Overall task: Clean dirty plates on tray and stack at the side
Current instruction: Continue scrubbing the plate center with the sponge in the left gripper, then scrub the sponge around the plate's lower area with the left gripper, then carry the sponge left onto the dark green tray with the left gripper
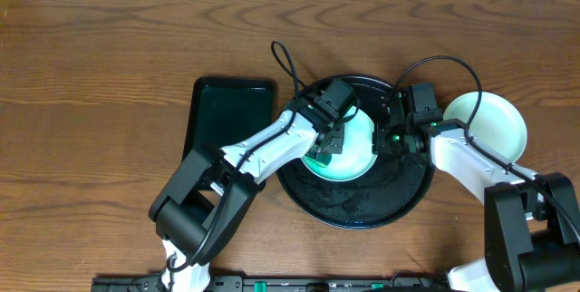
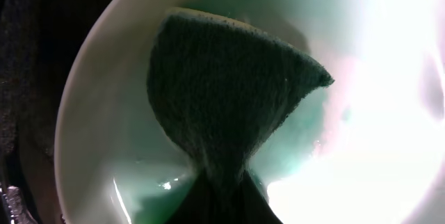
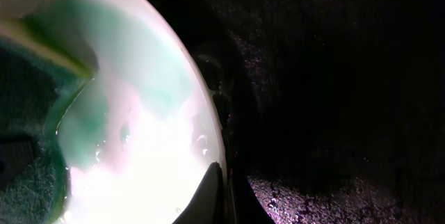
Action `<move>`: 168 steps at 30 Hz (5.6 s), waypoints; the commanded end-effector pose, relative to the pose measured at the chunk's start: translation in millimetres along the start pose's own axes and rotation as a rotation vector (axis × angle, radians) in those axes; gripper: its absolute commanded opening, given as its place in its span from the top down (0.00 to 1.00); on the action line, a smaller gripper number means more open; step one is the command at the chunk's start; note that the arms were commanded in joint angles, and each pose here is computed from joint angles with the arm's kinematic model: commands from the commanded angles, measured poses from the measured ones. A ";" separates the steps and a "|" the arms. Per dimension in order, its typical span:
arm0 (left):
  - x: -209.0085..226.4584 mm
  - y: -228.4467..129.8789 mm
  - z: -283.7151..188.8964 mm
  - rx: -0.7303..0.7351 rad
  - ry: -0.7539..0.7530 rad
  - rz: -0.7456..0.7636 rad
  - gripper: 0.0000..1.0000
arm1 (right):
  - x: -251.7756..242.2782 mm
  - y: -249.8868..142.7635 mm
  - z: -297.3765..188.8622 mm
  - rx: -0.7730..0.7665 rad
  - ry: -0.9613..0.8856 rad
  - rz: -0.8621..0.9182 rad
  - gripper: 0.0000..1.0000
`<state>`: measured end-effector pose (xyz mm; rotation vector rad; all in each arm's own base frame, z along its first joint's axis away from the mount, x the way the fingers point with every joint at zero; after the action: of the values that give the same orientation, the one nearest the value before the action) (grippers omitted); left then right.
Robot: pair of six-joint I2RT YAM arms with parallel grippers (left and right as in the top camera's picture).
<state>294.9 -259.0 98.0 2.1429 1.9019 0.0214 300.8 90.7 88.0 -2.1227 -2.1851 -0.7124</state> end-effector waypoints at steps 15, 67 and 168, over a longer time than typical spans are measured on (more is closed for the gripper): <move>-24.8 -17.2 -21.7 0.138 -0.277 0.032 0.92 | 3.2 -3.4 2.8 0.014 0.019 -0.027 0.99; -13.7 -15.7 3.7 0.054 -0.066 0.019 0.92 | 3.2 -3.4 2.8 0.014 0.019 -0.027 0.99; 28.6 21.3 -0.9 -0.069 0.053 -0.049 0.92 | 3.2 -3.4 2.8 0.014 0.019 -0.027 0.99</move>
<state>306.2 -260.3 103.3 2.0473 1.9029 -0.0477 301.1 90.9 88.2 -2.1221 -2.1846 -0.7157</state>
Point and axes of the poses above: each gripper's point midway between its finger pads, its own z axis out along the fingers, its own x axis along the line the jaws close on, y = z × x, the point moved 9 cm from there along -z, back along the fingers, and after that the axes turned 1 degree about -z, right-handed, at the moved point
